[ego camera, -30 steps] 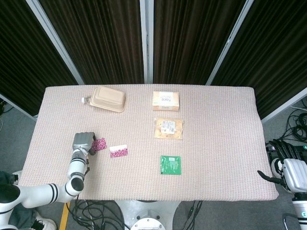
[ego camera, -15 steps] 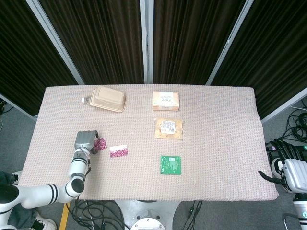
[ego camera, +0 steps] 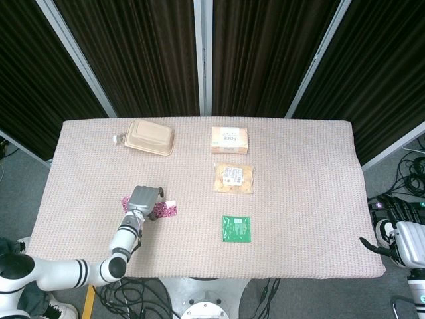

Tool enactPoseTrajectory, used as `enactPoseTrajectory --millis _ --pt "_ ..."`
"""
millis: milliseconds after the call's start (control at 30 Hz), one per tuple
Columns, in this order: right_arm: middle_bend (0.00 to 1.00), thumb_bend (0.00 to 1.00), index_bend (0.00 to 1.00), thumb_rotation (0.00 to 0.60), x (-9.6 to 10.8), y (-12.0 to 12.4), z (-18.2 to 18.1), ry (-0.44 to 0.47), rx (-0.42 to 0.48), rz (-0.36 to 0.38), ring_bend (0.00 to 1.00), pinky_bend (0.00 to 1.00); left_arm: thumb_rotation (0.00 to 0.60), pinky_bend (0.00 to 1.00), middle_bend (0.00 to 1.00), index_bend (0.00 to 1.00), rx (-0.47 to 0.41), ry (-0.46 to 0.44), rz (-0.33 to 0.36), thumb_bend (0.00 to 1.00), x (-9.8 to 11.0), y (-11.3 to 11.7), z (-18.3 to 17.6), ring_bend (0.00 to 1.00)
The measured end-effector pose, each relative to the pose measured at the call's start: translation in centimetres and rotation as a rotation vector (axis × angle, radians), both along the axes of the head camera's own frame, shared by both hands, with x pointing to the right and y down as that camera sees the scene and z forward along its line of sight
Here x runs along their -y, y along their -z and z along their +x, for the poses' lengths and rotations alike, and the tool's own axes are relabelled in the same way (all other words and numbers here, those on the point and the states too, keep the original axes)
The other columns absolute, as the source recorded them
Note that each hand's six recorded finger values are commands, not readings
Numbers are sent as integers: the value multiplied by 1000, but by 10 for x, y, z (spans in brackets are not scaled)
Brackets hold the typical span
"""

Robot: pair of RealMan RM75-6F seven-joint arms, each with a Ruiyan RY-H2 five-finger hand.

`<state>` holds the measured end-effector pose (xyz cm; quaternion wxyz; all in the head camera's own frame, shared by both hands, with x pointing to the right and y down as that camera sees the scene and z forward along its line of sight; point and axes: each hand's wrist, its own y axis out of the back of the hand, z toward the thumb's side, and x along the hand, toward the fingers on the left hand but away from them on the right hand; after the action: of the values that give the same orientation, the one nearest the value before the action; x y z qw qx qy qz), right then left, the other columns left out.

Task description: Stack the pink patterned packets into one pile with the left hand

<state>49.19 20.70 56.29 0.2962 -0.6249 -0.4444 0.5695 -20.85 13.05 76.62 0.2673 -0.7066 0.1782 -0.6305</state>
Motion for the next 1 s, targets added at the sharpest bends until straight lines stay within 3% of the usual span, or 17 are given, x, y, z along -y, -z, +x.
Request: enactPoseTrajectory --millis 567,1000 --pt "78 60 112 469 -1 1 1 -5 -2 -1 0 0 600 981 891 404 49 -3 -21 199 -8 -14 6 838" --pt "78 60 112 462 -2 1 3 -10 -6 -3 0 0 600 981 893 453 32 8 -21 207 -8 -17 9 838"
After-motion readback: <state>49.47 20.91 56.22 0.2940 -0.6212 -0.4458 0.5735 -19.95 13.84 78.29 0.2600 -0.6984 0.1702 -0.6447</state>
